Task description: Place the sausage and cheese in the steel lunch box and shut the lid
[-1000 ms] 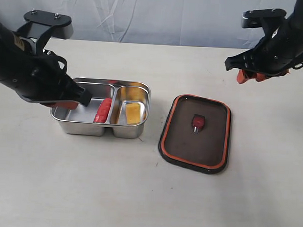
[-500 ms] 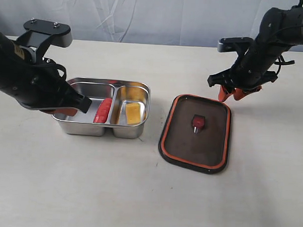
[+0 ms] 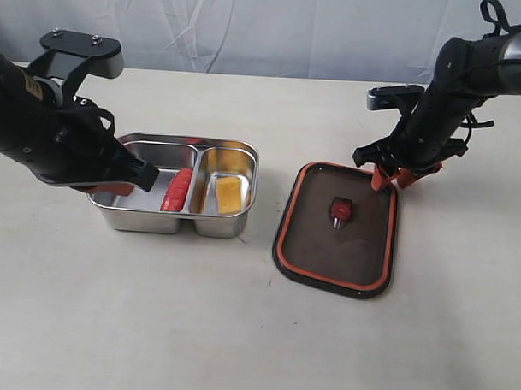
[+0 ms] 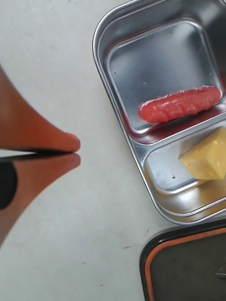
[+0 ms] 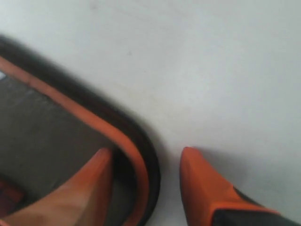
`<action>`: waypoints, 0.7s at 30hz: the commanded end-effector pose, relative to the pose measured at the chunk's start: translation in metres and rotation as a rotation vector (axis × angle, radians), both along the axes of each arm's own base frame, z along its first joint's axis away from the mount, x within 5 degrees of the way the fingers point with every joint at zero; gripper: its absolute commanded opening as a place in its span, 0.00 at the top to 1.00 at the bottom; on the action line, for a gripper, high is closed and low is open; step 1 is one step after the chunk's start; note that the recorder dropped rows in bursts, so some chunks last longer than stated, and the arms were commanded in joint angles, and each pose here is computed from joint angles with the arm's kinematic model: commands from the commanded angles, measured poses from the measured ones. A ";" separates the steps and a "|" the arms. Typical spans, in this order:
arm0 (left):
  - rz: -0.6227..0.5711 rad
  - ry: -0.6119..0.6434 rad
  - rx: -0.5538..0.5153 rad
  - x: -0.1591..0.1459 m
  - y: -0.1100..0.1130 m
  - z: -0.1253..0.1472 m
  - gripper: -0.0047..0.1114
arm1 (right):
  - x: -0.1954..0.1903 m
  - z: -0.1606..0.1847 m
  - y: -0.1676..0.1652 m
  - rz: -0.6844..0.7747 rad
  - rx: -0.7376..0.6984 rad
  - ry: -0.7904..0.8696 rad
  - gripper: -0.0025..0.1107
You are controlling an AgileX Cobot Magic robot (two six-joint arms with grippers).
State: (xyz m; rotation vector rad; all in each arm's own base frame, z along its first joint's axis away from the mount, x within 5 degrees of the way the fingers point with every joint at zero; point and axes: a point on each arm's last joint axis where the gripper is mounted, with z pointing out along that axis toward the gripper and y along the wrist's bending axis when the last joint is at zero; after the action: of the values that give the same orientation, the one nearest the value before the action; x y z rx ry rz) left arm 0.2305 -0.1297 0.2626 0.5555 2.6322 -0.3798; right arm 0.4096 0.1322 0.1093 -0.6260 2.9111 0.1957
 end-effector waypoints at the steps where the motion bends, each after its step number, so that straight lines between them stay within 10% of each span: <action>1: 0.003 -0.018 -0.009 -0.001 0.001 0.003 0.96 | 0.002 -0.010 -0.003 0.010 -0.010 0.007 0.69; 6: 0.000 -0.019 -0.002 -0.001 0.001 0.003 0.96 | 0.002 -0.016 -0.003 0.010 -0.014 0.021 0.98; 21: 0.010 -0.038 0.033 0.001 0.004 0.002 0.88 | -0.007 0.022 -0.012 0.082 -0.103 0.029 0.99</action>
State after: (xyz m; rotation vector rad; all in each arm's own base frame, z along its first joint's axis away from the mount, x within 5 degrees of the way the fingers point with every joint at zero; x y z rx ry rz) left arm 0.2318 -0.1271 0.2621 0.5600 2.6294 -0.3334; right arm 0.4050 0.1234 0.1143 -0.7409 2.9662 0.0989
